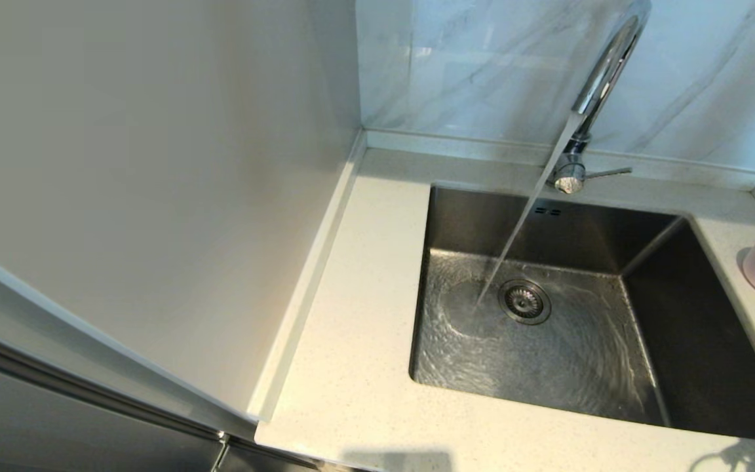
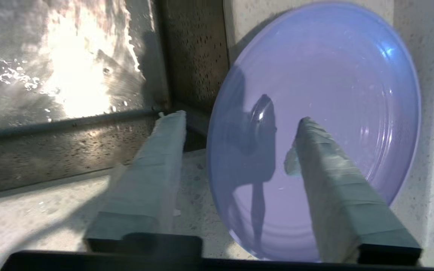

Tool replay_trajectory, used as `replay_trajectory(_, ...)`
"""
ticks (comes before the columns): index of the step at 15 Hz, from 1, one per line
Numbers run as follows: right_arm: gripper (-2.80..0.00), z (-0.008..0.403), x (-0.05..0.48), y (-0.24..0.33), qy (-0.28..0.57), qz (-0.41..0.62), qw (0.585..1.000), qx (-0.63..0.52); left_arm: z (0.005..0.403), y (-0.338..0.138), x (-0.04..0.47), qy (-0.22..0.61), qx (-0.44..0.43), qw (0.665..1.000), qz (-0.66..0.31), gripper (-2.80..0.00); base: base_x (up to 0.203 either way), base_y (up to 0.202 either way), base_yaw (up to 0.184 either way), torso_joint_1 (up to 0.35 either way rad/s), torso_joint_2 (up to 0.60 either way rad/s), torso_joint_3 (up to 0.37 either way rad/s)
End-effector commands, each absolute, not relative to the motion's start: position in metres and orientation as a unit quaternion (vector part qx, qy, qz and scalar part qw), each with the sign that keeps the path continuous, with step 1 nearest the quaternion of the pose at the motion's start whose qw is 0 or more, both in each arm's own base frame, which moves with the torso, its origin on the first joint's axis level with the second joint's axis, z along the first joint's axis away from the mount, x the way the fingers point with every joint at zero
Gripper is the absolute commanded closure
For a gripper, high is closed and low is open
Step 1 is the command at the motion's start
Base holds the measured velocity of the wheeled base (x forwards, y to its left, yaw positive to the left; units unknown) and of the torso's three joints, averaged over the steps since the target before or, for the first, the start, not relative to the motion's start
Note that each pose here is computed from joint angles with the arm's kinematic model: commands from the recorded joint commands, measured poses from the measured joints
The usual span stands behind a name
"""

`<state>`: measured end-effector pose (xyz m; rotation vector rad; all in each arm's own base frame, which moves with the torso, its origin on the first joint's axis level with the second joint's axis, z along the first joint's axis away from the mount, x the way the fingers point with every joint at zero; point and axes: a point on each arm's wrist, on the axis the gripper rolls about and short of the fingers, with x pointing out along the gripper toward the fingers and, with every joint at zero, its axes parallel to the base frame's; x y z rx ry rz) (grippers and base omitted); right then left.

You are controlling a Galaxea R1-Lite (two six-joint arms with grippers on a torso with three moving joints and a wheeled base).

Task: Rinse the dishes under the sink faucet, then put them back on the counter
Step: Place the plate on the table, then pick up the spoon

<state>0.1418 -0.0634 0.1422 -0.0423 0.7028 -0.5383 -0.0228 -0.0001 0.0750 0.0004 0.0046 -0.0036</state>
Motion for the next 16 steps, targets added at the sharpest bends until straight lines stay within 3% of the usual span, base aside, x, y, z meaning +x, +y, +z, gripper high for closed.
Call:
replay_trajectory(1, -2.80, 0.151, 0.133, -0.060, 0.313, -0.254, 0.915, -0.028, 0.075, 0.000, -0.023, 0.002, 0.000, 1.000, -0.002, 0.00, 0.000, 0.000, 0.000, 0.000, 0.00, 0.000)
replay_trajectory(6, -2.80, 0.187, 0.134, -0.056, 0.231, -0.144, 0.961, -0.048, 0.075, 0.000, -0.023, 0.002, 0.000, 1.000, -0.002, 0.00, 0.000, 0.000, 0.000, 0.000, 0.00, 0.000)
replay_trajectory(9, -2.80, 0.215, 0.164, -0.073, 0.208, -0.147, 0.965, -0.057, 0.075, 0.000, -0.023, 0.002, 0.000, 1.000, -0.002, 0.00, 0.000, 0.000, 0.000, 0.000, 0.00, 0.000)
replay_trajectory(12, -2.80, 0.229, 0.179, -0.090, 0.222, -0.200, 0.944, -0.139, 0.075, 0.000, -0.023, 0.002, 0.000, 1.000, -0.002, 0.00, 0.000, 0.000, 0.000, 0.000, 0.00, 0.000)
replay_trajectory(16, -2.80, 0.264, 0.182, -0.097, 0.196, -0.234, 0.950, -0.072, 0.075, 0.000, -0.023, 0.002, 0.000, 1.000, -0.002, 0.00, 0.000, 0.000, 0.000, 0.000, 0.00, 0.000)
